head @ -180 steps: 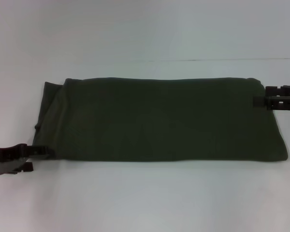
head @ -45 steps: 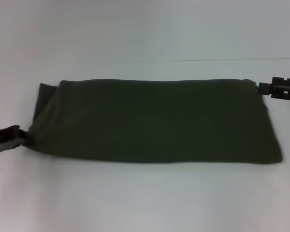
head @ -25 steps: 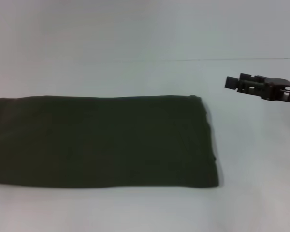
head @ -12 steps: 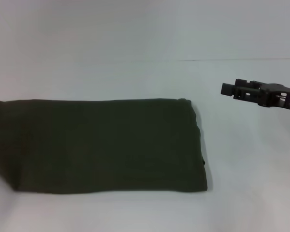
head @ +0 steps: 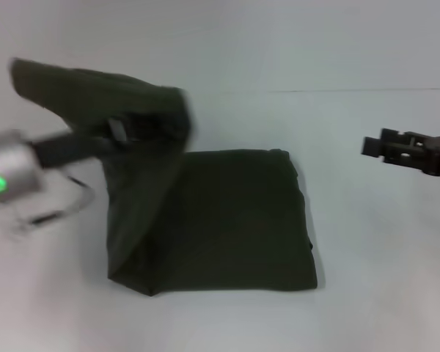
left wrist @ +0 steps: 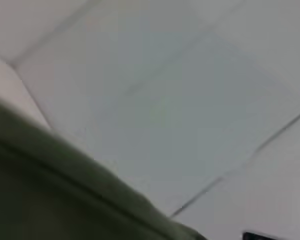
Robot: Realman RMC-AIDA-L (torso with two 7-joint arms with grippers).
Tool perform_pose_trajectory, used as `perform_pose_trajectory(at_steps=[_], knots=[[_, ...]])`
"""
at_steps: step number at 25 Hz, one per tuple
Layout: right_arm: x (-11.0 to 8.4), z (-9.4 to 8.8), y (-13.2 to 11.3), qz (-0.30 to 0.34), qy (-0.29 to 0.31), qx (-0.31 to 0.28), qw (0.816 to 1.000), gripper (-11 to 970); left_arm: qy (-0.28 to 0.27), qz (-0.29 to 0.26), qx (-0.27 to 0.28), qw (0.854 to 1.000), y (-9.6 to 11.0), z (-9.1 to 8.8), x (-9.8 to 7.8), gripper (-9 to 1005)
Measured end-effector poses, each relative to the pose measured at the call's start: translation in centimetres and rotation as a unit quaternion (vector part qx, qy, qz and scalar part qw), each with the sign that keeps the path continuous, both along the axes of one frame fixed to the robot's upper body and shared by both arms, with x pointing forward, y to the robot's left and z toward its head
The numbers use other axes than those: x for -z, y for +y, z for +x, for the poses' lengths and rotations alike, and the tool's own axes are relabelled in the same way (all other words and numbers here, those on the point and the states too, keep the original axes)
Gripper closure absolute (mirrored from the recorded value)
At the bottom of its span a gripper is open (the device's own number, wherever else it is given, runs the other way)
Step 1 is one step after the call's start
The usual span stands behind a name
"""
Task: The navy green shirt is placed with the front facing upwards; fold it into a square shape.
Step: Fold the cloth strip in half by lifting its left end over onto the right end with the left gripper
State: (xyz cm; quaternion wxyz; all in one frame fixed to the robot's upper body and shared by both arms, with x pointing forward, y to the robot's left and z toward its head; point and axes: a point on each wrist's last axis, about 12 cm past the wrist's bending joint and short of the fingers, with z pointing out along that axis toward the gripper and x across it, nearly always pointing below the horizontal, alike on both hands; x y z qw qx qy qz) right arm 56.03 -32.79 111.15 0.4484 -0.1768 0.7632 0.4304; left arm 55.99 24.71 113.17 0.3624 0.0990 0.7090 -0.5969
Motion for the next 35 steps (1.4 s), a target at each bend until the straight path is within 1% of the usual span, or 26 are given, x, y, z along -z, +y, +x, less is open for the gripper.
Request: perform_pose_trajectory(at_steps=[2, 4, 5, 8, 11, 12, 13, 14, 19, 29, 35], knots=[[0.0, -0.3, -0.6, -0.001, 0.001, 0.005, 1.0, 62, 0.01, -0.018, 0.012, 1.0, -2.1, -0.1, 1.8, 957], [0.0, -0.6, -1.3, -0.004, 0.001, 0.01, 1.0, 62, 0.017, -0.034, 0.019, 0.999, -4.5, -0.6, 3.9, 958], [0.0, -0.7, -1.6, -0.005, 0.001, 0.013, 1.0, 62, 0.02, -0.037, 0.021, 0.999, -5.4, -0.8, 4.6, 958], [0.0, -0.9, -2.2, -0.01, -0.001, 0.017, 1.0, 62, 0.022, -0.024, 0.03, 0.999, -8.8, -1.6, 6.6, 958], [-0.2, -0.8, -2.4, -0.012, -0.003, 0.018, 1.0, 62, 0.029, 0.004, 0.044, 0.999, -11.7, -2.0, 7.7, 958], [-0.3, -0.7, -2.4, -0.012, -0.005, 0.017, 1.0, 62, 0.029, 0.004, 0.044, 0.999, -11.7, -2.0, 7.7, 958], [-0.3, -0.6, -2.4, -0.013, -0.006, 0.016, 1.0, 62, 0.032, 0.017, 0.052, 0.998, -12.9, -2.2, 8.1, 958], [-0.4, -0.5, -2.3, -0.014, -0.008, 0.014, 1.0, 62, 0.034, 0.022, 0.059, 0.997, -13.6, -2.4, 8.2, 958], [-0.5, -0.2, -2.0, -0.018, -0.012, 0.011, 1.0, 62, 0.038, 0.028, 0.07, 0.996, -14.4, -3.0, 8.5, 948], [-0.3, -0.4, -1.8, -0.016, -0.015, 0.011, 1.0, 63, 0.045, 0.037, 0.064, 0.996, -14.4, -3.2, 8.9, 912], [-0.2, -0.4, -1.8, -0.016, -0.015, 0.012, 1.0, 63, 0.048, 0.034, 0.064, 0.996, -14.3, -3.1, 8.8, 885]])
